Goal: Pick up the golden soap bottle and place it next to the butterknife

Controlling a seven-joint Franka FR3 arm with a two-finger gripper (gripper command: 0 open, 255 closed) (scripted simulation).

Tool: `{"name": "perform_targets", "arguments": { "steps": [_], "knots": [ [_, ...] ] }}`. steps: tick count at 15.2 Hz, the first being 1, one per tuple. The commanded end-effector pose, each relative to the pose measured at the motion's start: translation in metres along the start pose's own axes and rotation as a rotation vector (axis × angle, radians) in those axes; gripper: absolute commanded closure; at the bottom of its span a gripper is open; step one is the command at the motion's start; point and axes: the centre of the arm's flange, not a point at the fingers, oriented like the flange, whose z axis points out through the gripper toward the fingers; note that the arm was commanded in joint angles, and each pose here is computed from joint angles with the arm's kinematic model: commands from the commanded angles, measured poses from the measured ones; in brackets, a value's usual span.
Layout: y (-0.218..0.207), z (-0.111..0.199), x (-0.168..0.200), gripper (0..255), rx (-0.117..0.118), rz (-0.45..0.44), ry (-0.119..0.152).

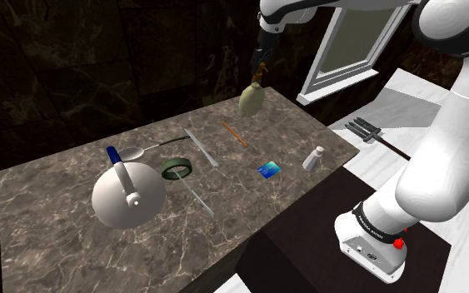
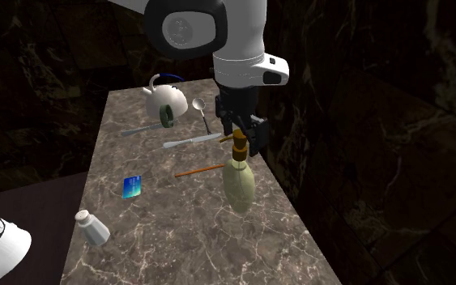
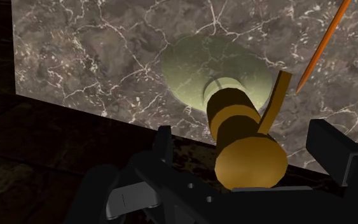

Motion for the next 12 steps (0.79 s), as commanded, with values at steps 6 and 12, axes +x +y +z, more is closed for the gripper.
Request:
{"name": "perform_targets", "arguments": {
  "steps": [6, 12],
  "knots": [
    [0.0001, 0.0002, 0.0002, 255, 0.0, 0.0, 0.0],
    [0.0001, 0.0002, 0.0001, 255, 0.0, 0.0, 0.0]
  ]
}}
